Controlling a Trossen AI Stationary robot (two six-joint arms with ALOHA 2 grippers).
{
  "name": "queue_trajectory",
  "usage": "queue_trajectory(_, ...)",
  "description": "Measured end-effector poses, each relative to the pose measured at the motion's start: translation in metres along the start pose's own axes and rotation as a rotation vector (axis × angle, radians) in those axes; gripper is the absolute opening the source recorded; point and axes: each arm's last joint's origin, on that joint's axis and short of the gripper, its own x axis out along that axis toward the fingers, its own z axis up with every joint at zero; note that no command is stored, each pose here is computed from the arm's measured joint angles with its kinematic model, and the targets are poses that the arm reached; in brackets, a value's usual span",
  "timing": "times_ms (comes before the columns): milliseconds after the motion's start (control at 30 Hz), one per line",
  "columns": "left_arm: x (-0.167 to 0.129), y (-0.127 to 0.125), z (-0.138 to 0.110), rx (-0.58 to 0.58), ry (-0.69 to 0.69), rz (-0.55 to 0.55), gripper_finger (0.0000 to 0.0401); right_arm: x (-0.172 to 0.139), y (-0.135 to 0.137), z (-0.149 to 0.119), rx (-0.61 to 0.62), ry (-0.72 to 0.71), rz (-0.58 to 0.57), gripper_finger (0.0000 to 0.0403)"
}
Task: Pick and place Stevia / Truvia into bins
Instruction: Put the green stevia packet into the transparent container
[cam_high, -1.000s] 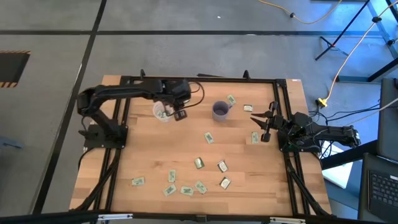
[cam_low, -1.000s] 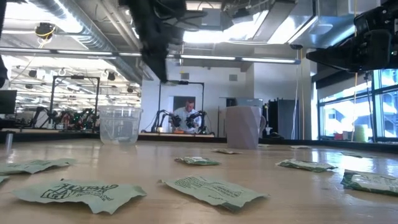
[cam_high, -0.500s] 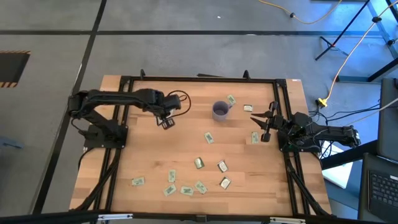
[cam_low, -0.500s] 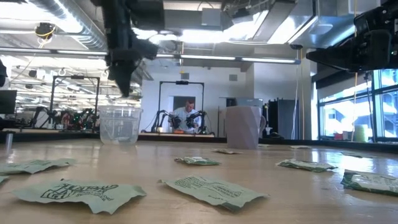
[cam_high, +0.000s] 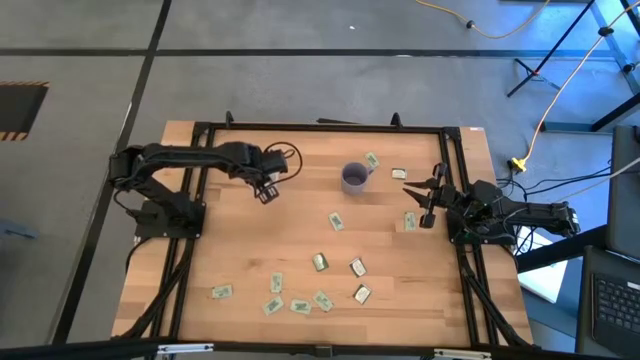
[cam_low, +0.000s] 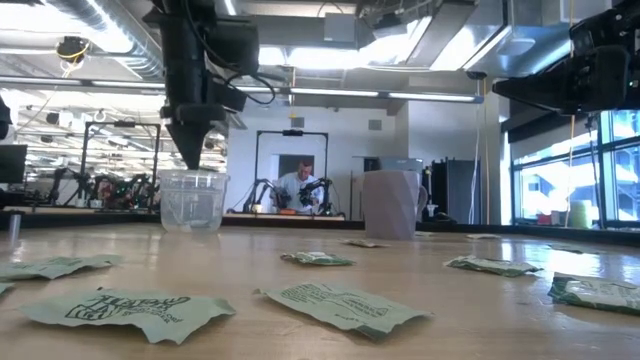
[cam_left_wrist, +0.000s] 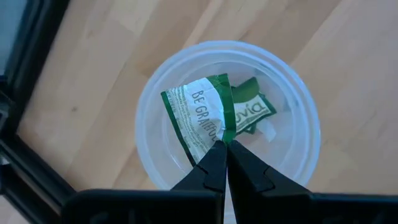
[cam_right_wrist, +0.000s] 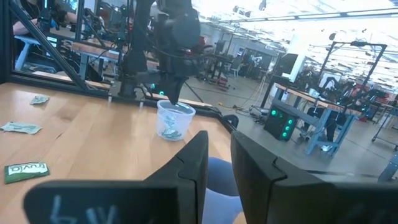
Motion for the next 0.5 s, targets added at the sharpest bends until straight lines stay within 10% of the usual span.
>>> queue_trajectory(500,0.0008,0.0015,0.0004,-0.01,0.016,-0.037,0.004,0.0,0.0,-0.0001,0.0,0.001,0.0,0.0075)
